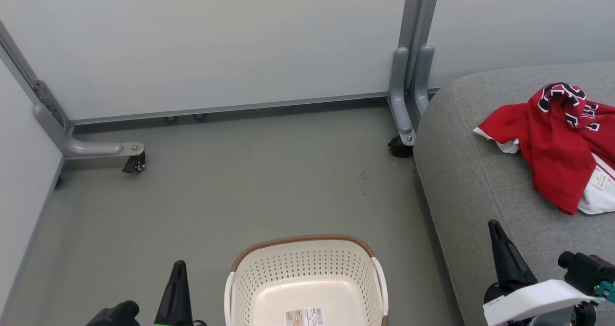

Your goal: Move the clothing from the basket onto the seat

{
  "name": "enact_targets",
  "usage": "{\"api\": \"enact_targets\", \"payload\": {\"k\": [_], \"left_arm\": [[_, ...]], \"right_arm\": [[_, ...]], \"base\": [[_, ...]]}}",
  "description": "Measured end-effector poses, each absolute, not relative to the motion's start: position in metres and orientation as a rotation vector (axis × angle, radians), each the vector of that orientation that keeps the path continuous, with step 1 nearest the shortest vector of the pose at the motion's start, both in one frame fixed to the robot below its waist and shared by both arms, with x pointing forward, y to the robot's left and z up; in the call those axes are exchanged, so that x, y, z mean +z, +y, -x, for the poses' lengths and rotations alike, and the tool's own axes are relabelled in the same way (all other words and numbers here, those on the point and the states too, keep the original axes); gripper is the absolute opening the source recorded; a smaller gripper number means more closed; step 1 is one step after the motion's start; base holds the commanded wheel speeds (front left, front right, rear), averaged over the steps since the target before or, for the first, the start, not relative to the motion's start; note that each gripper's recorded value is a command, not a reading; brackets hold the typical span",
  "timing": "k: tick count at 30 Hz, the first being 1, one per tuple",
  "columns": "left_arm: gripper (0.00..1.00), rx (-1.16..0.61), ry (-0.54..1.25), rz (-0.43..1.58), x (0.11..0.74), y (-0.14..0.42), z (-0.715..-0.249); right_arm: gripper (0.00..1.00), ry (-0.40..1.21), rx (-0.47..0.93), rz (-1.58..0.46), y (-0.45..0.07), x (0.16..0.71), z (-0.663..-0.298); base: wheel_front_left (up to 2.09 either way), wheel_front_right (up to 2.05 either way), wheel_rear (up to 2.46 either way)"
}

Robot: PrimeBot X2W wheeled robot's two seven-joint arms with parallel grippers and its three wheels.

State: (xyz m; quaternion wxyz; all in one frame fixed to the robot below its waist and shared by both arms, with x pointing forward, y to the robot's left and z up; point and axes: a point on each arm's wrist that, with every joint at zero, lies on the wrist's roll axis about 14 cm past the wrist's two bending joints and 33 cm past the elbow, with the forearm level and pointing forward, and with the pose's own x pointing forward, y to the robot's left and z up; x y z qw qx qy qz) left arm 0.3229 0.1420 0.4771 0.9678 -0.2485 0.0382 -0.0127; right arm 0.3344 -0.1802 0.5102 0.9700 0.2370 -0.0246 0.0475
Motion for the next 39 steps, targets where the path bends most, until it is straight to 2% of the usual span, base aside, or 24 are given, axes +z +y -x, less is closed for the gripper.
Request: {"api": "enact_targets", "payload": {"k": [39], "left_arm": [[0.00, 0.032, 0.105, 1.019, 0.481, 0.169, -0.354]], "right_arm": [[0.00, -0.001, 0.006, -0.999, -0.196, 0.504, -0.359]], "base": [[0.00, 0.00, 0.00]]}}
